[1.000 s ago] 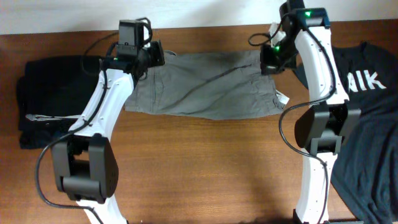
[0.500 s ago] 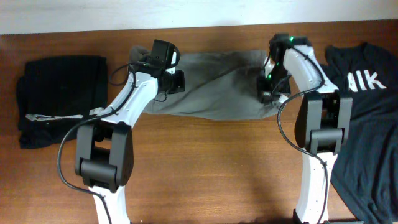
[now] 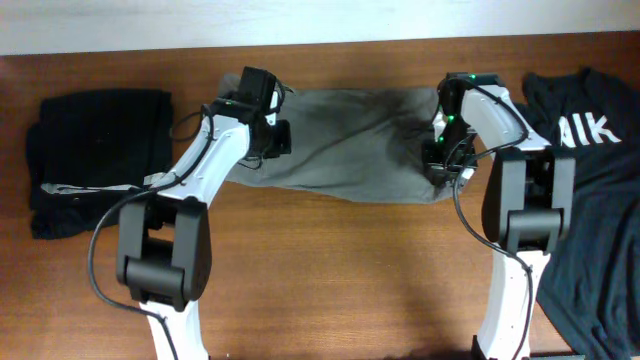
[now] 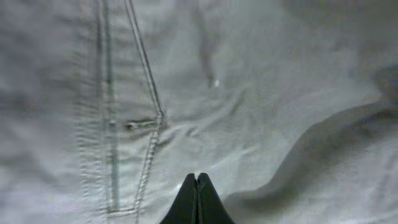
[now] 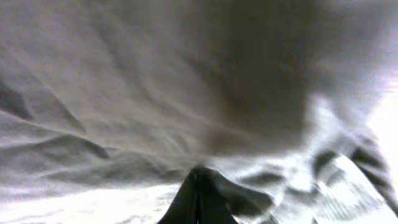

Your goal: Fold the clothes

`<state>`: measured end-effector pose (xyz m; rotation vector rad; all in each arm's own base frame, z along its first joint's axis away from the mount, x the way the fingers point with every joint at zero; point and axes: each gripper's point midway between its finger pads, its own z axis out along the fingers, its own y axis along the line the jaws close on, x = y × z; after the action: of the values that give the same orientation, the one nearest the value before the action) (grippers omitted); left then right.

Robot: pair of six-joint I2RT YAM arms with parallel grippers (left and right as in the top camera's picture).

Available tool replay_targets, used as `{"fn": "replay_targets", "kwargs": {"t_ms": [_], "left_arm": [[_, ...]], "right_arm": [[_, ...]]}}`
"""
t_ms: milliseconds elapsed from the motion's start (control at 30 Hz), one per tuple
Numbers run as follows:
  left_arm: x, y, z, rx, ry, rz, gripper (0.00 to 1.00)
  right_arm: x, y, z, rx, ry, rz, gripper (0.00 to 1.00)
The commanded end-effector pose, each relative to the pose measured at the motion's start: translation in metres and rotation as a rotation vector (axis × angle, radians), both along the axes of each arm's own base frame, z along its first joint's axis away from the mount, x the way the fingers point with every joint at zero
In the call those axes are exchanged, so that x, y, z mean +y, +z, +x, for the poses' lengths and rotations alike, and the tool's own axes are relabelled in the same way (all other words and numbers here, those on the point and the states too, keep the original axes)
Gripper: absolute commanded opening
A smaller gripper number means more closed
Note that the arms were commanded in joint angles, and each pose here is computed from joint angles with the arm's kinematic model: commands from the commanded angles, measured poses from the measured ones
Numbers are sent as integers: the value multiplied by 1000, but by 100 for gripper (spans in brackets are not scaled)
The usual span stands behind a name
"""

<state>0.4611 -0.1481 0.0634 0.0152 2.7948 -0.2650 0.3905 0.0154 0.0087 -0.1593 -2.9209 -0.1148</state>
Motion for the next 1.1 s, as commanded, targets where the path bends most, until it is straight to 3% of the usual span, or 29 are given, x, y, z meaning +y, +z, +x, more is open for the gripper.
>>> {"fn": "replay_targets", "kwargs": {"t_ms": [0, 267, 633, 867, 1067], "left_arm": [[11, 38, 7, -96, 11, 25, 0], [18, 15, 16, -89, 11, 76, 0], [30, -39, 23, -36, 35, 162, 0], [33, -63, 11, 34, 29, 183, 0], [35, -71, 5, 68, 26, 193, 0]], "right_arm": [[-6, 41, 11, -122, 32, -23, 4], [14, 83, 36, -308, 49, 63, 4], [29, 74, 75, -447, 117, 73, 4], [37, 58, 82, -469, 133, 77, 4], [39, 26, 69, -434, 137, 78, 4]]}}
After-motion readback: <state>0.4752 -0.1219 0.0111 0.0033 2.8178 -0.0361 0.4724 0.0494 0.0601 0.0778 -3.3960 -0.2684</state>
